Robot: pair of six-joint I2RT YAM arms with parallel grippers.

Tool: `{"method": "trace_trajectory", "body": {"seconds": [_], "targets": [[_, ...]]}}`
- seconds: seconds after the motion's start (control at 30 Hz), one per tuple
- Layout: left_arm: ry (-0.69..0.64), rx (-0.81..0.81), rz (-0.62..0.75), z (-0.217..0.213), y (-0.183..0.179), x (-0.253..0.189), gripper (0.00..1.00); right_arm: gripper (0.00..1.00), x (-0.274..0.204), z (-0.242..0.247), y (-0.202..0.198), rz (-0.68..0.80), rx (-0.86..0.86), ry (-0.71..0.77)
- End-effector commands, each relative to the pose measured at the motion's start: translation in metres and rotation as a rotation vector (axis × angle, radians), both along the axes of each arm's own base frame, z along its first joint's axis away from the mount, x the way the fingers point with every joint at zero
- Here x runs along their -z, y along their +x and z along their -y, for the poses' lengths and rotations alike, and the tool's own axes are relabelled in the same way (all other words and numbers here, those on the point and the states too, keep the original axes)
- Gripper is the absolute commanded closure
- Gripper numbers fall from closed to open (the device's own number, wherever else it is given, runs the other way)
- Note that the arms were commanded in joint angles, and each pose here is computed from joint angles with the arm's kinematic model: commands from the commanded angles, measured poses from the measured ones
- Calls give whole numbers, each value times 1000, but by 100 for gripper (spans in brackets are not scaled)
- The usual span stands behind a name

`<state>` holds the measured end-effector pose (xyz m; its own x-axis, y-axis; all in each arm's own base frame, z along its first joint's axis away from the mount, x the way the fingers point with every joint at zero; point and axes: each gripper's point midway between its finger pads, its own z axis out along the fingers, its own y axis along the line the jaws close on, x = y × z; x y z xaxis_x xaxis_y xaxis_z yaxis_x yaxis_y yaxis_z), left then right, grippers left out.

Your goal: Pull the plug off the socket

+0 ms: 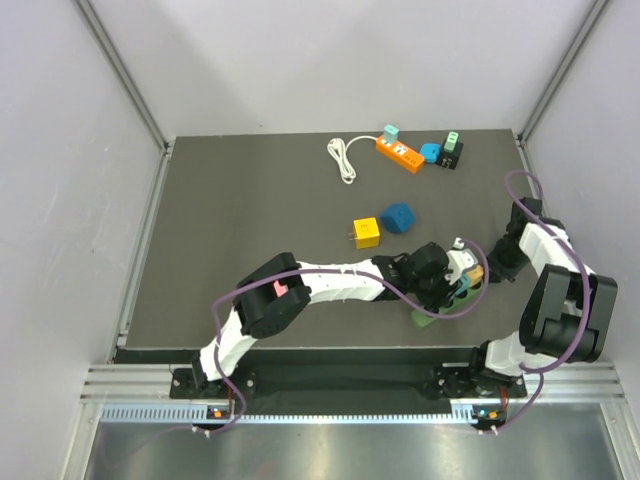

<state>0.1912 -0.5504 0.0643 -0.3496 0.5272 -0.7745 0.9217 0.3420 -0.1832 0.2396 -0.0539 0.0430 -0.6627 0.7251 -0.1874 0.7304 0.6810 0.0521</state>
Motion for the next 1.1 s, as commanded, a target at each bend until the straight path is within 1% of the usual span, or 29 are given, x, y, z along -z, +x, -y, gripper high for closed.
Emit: {"method": "trace_trajectory", "body": {"seconds": [0.0, 0.07, 0.1, 0.13, 0.17, 0.2, 0.23, 0.27, 0.3, 0.33, 0.4, 0.43, 0.53, 0.6, 0.67, 0.7, 0.73, 0.77, 0.8, 0.87, 0.93, 0.97, 1.03, 1.07], "targets": [[-46, -3, 26, 13, 6, -13, 71, 100, 25, 3, 1, -10, 10, -5], [-40, -17, 29, 13, 8, -12, 86, 100, 30, 3, -4, -37, 11, -7], [-39, -30, 26, 13, 9, -11, 90, 100, 32, 3, -5, -45, 13, -7], [-41, -43, 27, 12, 11, -14, 100, 100, 35, 4, -8, -63, 21, -14], [-42, -73, 38, 11, 15, -17, 100, 100, 37, 3, -12, -72, 26, -15], [-70, -95, 37, 13, 17, -24, 100, 100, 39, 4, -14, -80, 30, -19], [-80, -109, 29, 10, 17, -22, 100, 100, 41, 5, -16, -89, 36, -26], [-134, -133, 38, 11, 20, -41, 100, 100, 43, 6, -19, -104, 37, -34], [-226, -157, 12, 18, 21, -59, 100, 100, 44, 7, -20, -108, 38, -38], [-255, -168, -5, 12, 18, -63, 100, 100, 47, 7, -22, -119, 38, -40], [-344, -161, -58, 13, 14, -78, 100, 100, 50, 9, -26, -136, 41, -51], [-411, -151, -58, 13, 12, -88, 100, 100, 52, 9, -28, -144, 41, -50], [-496, -92, -75, 16, 2, -99, 100, 100, 55, 8, -31, -160, 42, -49], [-498, -76, -76, 17, -1, -97, 100, 100, 55, 8, -29, -158, 42, -51], [-452, -97, -45, 14, 1, -91, 100, 100, 54, 8, -28, -155, 39, -48], [-399, -88, 27, 12, -2, -83, 100, 100, 54, 7, -27, -151, 32, -43], [-362, -135, 106, 11, 7, -85, 100, 100, 53, 8, -26, -147, 31, -46], [-276, -145, 212, 3, 12, -76, 100, 100, 52, 9, -26, -145, 32, -51], [-250, -133, 258, 5, 3, -74, 100, 100, 52, 9, -25, -144, 32, -53], [-235, -156, 292, 1, 4, -77, 100, 100, 52, 10, -24, -143, 35, -56], [-295, -175, 242, -3, 4, -87, 100, 100, 55, 9, -23, -152, 36, -49], [-353, -164, 131, -2, 2, -92, 100, 100, 56, 9, -24, -158, 37, -47], [-485, -126, -28, -2, -2, -111, 100, 100, 58, 9, -25, -168, 35, -45], [-504, -128, -24, -2, -2, -116, 100, 100, 58, 9, -25, -168, 35, -45]]}}
